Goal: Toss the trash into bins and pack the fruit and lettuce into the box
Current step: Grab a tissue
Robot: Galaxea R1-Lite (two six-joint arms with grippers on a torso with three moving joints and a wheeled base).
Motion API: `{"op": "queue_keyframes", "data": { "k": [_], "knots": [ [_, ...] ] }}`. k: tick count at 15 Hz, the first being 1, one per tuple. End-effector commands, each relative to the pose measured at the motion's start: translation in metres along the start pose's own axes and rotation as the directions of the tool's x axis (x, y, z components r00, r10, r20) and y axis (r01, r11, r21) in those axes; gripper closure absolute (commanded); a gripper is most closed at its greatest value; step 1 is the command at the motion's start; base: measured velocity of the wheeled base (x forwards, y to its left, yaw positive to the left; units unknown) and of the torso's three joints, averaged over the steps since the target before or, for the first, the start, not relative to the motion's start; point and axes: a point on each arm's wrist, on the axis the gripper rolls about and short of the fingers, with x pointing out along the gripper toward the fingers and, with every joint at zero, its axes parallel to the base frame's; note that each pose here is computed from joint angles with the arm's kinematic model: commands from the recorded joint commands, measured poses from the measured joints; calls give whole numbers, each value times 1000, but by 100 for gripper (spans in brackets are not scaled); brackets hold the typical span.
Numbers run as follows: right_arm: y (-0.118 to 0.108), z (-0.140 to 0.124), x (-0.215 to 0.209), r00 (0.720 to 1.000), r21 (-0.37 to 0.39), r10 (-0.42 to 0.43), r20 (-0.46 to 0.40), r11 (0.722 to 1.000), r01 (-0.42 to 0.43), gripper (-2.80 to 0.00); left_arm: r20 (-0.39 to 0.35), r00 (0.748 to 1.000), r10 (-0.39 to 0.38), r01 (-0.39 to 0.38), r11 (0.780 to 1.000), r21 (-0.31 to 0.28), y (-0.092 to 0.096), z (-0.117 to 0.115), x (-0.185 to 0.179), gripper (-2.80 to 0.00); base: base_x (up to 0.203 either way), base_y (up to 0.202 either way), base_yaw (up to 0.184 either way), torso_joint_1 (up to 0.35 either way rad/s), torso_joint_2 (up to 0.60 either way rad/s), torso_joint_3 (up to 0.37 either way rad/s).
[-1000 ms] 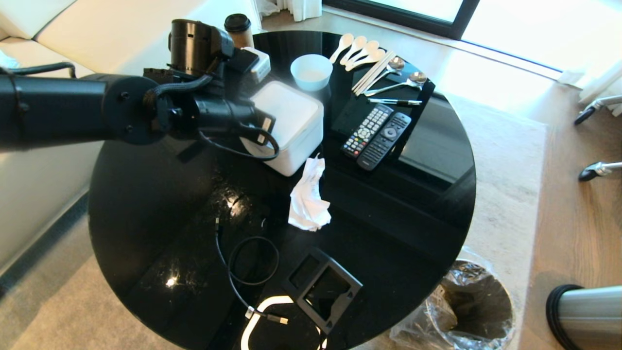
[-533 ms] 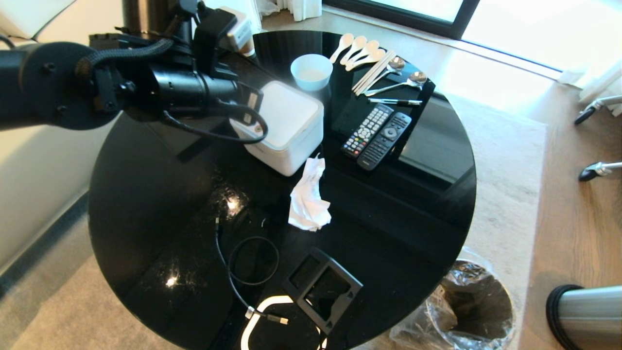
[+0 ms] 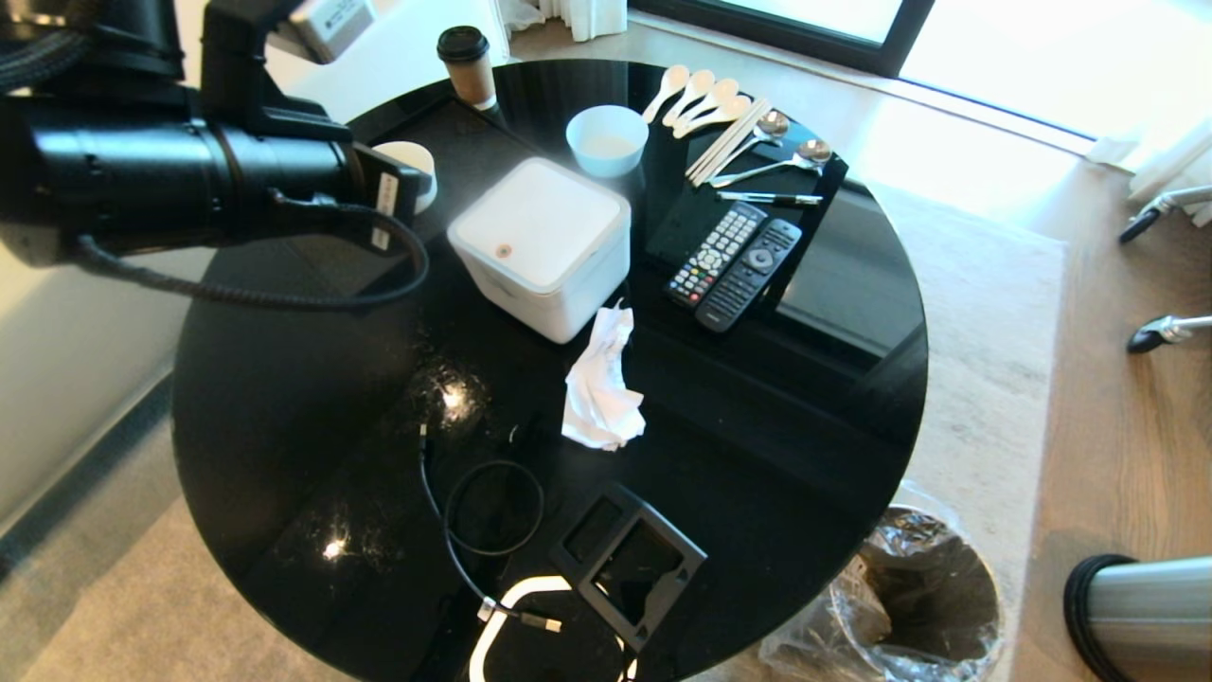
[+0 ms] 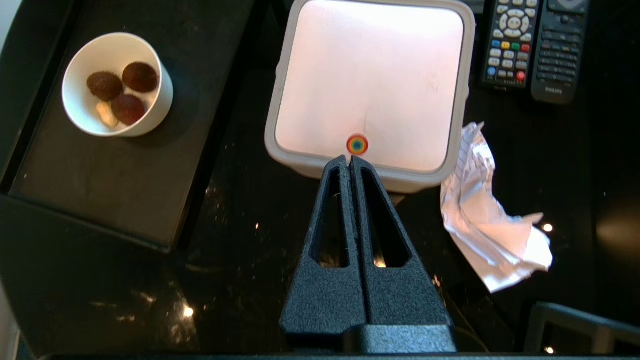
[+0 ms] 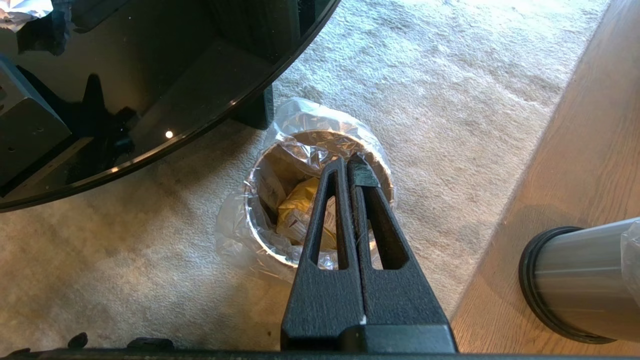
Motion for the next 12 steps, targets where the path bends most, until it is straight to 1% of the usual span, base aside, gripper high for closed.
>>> {"op": "queue_keyframes", "data": {
  "k": [1, 5, 8, 9, 12],
  "knots": [
    [0, 0, 0, 1000, -1, 1, -1, 1000, -1, 0, 33, 999, 10, -9, 1000, -6, 5, -7, -46, 0, 0, 0, 0, 0, 0, 0],
    [0, 0, 0, 1000, -1, 1, -1, 1000, -1, 0, 7, 1000, 3, -3, 1000, -3, 4, -36, -85, 0, 0, 0, 0, 0, 0, 0],
    [0, 0, 0, 1000, -1, 1, -1, 1000, -1, 0, -34, 999, -10, 10, 1000, 3, -1, -64, -105, 0, 0, 0, 0, 0, 0, 0],
    [0, 0, 0, 1000, -1, 1, -1, 1000, -1, 0, -50, 999, -19, 19, 1000, 5, -3, -75, -111, 0, 0, 0, 0, 0, 0, 0],
    [0, 0, 0, 1000, -1, 1, -1, 1000, -1, 0, -99, 993, -68, 70, 998, 8, -10, -115, -133, 0, 0, 0, 0, 0, 0, 0]
  ]
}}
